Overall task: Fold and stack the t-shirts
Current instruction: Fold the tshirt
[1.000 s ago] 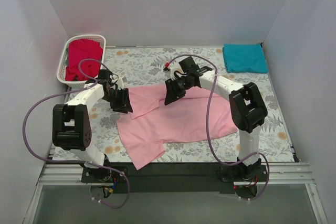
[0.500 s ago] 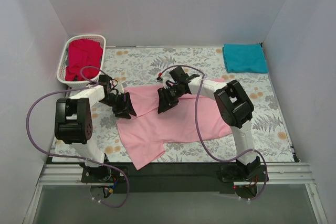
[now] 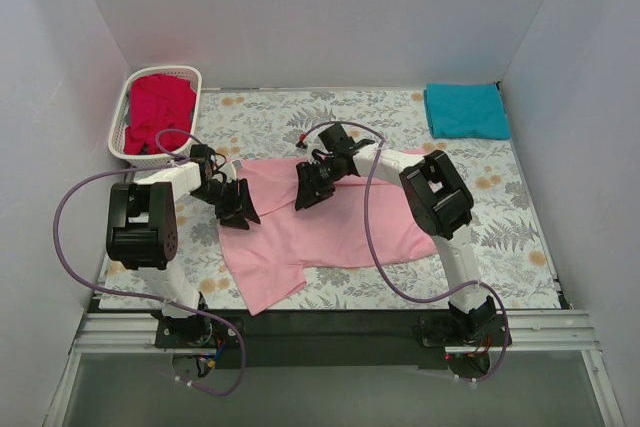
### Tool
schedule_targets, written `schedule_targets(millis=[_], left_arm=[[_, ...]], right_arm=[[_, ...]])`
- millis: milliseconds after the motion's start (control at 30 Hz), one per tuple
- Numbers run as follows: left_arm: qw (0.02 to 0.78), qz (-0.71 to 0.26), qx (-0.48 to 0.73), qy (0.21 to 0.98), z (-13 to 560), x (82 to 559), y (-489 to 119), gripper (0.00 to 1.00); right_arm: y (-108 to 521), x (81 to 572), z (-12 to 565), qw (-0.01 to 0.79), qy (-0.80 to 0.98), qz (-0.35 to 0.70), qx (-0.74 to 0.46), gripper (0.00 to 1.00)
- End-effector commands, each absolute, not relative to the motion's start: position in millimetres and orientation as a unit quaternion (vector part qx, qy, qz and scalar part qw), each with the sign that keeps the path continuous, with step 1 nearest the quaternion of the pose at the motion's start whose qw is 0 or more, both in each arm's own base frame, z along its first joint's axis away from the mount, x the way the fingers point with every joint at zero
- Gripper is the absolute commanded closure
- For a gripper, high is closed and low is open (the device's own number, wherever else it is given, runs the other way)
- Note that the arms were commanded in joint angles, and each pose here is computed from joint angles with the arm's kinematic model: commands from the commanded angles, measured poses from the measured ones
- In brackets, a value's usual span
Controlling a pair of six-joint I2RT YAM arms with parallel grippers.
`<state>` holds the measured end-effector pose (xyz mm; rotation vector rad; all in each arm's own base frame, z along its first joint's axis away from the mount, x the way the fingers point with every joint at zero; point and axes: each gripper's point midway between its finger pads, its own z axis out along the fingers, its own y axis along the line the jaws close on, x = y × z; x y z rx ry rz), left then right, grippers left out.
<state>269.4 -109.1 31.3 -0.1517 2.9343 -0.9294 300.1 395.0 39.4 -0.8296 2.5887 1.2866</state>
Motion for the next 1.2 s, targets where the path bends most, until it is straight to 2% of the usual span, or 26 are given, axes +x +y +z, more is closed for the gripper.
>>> schedule_targets(millis=[0, 300, 567, 967, 1167], left_arm=[[0.045, -0.294, -0.053, 0.953, 31, 278, -105, 0.57], [0.056, -0.289, -0.091, 0.951, 30, 294, -86, 0.61], [0.097, -0.299, -0.090, 0.945, 49, 309, -86, 0.65], [0.084, -0.272, -0.112, 0.952, 33, 313, -79, 0.67], [0.084, -0.304, -0.109, 0.943, 36, 314, -89, 0.67]], right_arm=[[405, 312, 46, 0.086, 0.853, 0.437, -0.274, 0.48], [404, 309, 61, 0.098, 0.846, 0.445, -0.278, 0.48], [385, 286, 23, 0.058, 0.864, 0.420, -0.270, 0.49], [380, 283, 20, 0.059, 0.867, 0.413, -0.274, 0.50], [377, 280, 13, 0.052, 0.869, 0.409, -0.272, 0.50]])
